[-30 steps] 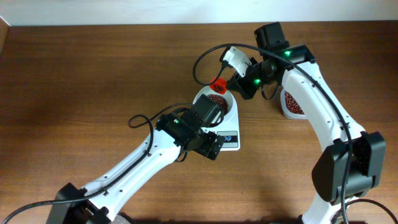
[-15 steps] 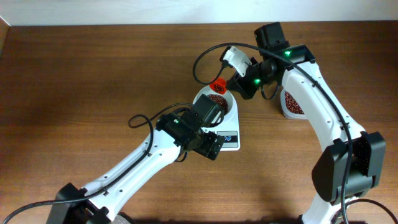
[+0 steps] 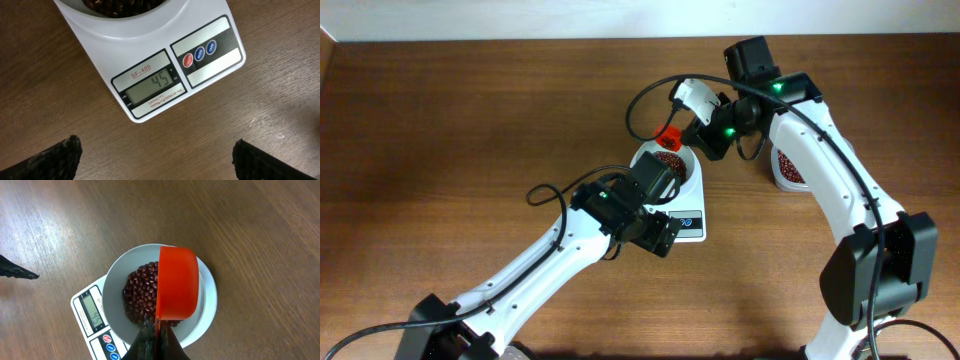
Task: Scoop item into bowl and weigh 50g on scale
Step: 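Tip the red scoop slightly with the right gripper, trickling beans into bowl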
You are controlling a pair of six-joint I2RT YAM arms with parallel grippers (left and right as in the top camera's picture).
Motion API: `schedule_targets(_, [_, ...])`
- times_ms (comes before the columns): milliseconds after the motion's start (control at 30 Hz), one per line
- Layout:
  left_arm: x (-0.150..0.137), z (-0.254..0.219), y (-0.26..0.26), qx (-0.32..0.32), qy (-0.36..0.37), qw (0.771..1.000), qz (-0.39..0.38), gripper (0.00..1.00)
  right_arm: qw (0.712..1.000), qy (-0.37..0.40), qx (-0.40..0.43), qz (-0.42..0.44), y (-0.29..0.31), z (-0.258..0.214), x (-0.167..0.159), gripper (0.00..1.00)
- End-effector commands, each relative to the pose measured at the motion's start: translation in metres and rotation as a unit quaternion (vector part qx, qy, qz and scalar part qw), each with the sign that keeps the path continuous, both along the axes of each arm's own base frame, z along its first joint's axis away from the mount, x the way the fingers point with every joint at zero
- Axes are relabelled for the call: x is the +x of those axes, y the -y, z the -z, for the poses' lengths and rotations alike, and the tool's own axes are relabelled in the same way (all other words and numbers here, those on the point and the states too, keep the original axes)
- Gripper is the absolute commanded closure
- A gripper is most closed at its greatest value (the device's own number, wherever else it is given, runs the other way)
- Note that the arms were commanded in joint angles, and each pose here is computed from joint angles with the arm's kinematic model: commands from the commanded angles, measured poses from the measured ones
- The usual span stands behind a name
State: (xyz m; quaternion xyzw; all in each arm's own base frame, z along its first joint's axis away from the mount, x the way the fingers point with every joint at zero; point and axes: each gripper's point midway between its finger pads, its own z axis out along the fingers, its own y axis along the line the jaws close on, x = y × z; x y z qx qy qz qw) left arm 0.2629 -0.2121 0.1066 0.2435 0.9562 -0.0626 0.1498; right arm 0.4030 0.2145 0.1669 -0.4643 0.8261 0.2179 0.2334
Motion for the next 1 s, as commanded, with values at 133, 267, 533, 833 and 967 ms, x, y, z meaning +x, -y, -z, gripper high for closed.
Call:
schedule_targets(133, [0.0050, -0.0042, 0.0023, -0.002, 0.007, 1.000, -0.007, 0.01, 1.000, 0.024, 0.008, 0.007, -0.0023, -0.0232, 0.0013, 0.96])
schedule_targets(267, [0.0050, -0.0042, 0.0023, -0.002, 0.007, 1.000, -0.007, 0.01, 1.000, 0.024, 0.008, 0.007, -0.0022, -0.0231, 0.0013, 0.96])
schedule_targets(533, [0.0050, -0.0042, 0.0024, -0.002, 0.007, 1.000, -0.007, 0.01, 1.000, 0.026, 0.009, 0.007, -0.0024, -0.0234, 0.0019, 0.96])
schedule_targets(833, [0.0050, -0.0042, 0.0023, -0.002, 0.007, 1.000, -0.007, 0.01, 0.999, -0.004, 0.022, 0.040, -0.0037, -0.0240, 0.0003, 0.96])
schedule_targets(967, [0.0050, -0.0042, 0.0023, -0.002, 0.007, 1.000, -0.007, 0.01, 0.998, -0.018, 0.027, 0.060, -0.0036, -0.0239, 0.0003, 0.96])
